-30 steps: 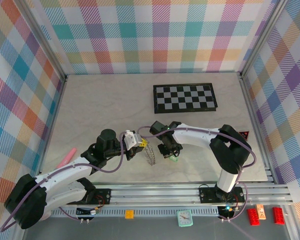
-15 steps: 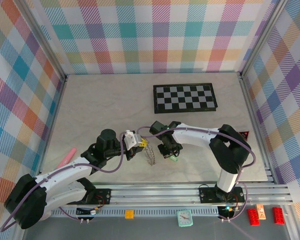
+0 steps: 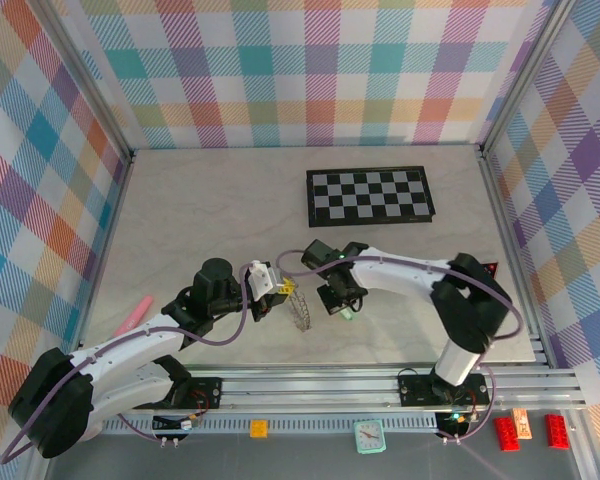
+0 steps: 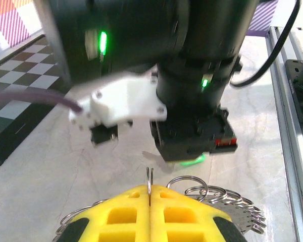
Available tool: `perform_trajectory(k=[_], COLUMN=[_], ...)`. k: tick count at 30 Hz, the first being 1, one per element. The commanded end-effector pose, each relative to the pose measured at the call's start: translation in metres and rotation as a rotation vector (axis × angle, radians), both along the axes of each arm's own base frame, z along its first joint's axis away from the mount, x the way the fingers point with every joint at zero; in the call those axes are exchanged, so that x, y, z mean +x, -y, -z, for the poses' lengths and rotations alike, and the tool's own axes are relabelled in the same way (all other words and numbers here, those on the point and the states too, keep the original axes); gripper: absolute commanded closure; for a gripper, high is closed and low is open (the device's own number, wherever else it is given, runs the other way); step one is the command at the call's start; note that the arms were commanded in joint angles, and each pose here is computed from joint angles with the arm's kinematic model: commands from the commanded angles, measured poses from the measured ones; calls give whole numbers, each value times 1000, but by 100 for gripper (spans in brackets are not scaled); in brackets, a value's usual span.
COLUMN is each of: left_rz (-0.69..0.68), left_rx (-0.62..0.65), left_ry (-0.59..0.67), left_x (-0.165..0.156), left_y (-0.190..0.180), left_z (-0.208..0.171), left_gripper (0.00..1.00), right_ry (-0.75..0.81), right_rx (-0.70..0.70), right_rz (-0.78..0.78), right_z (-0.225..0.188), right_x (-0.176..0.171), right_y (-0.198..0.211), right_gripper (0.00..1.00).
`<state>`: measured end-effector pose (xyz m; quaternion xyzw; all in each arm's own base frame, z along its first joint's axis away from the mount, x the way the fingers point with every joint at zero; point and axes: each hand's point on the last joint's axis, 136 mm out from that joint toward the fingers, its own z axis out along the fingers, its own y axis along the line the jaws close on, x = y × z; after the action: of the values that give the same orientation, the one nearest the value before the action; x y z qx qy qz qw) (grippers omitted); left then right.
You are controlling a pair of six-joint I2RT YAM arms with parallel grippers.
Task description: Put the keys on the keyring
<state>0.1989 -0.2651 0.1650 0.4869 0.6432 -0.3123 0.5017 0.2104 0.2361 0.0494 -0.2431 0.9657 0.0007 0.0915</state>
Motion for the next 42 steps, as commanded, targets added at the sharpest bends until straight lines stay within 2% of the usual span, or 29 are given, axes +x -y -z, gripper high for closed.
perform_trajectory(k=[1,5,8,12,15,22,42], left_rz=[28,21,18,12,8,8,16], left_rx=[-42,-54,-63,-72,-69,-67,-64], left_ry=[44,34,27,33,31,30,33], left_x=[-3,-3,-4,-5,-5,-4,-4], left_y=[7,6,6,4,3,4,5], left_z=[-24,-26,-27,-30,-29,-28,-29], left_gripper=[100,100,100,100,100,100,100], right_ry=[198,363,429,480,482,461,481], right_rx=[136,322,457,563,589,631,628], right_rz=[-110,-313,-499,-738,-820,-888,-858], right_z=[-45,-84,-110,-130,-136,-143,-148], right_x=[18,18,6,-16,-24,-32,-16], right_y=[-13,-38,-59,-76,-80,-88,-102], right_gripper=[100,100,100,100,100,100,100])
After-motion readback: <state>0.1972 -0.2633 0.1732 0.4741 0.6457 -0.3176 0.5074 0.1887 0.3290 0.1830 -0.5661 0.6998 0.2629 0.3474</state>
